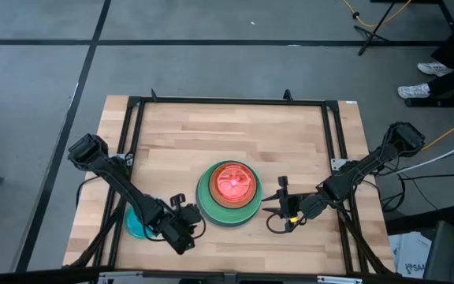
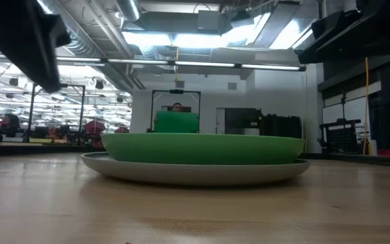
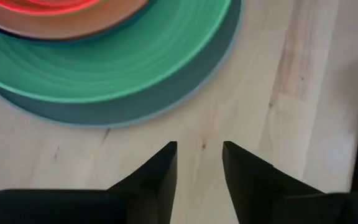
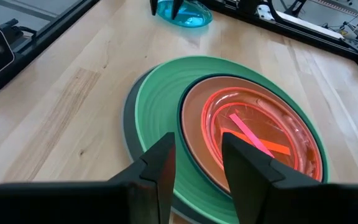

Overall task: Stack plastic plates
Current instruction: Stack the blue plate on top of the pink plate

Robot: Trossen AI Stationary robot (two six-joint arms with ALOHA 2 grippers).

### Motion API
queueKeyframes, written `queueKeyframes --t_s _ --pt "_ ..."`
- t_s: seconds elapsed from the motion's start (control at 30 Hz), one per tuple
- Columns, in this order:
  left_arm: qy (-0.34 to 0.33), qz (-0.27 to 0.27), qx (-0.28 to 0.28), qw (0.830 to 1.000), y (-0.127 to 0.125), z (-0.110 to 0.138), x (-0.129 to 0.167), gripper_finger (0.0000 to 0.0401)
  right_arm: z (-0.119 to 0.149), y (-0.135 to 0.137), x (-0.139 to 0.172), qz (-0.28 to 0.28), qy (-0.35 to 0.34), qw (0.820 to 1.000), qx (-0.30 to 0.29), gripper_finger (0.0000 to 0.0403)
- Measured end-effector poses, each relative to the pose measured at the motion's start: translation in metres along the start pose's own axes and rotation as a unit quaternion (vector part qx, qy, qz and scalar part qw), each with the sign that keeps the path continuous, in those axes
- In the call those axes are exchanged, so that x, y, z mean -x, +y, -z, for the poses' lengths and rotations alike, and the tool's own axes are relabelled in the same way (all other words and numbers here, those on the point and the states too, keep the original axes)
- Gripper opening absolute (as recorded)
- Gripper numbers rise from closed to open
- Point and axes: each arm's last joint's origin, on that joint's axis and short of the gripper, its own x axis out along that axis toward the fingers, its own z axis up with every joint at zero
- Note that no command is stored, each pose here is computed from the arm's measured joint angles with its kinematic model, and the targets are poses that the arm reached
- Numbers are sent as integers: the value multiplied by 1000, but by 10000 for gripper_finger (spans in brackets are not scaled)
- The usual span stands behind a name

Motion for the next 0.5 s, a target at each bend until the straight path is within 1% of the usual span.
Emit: queueKeyframes --t_s 0.17,0.27,0.4,0.5 --pt "1 -4 0 1000 4 -5 -3 157 0 0 0 1 0 1000 0 124" --pt "17 8 -10 1000 4 -4 -3 176 0 0 0 1 0 1000 0 124" --pt "47 32 -15 998 -1 1 -1 185 0 0 0 2 0 1000 5 124" --pt "57 42 1 998 -6 8 3 184 0 -1 0 13 0 1000 21 124"
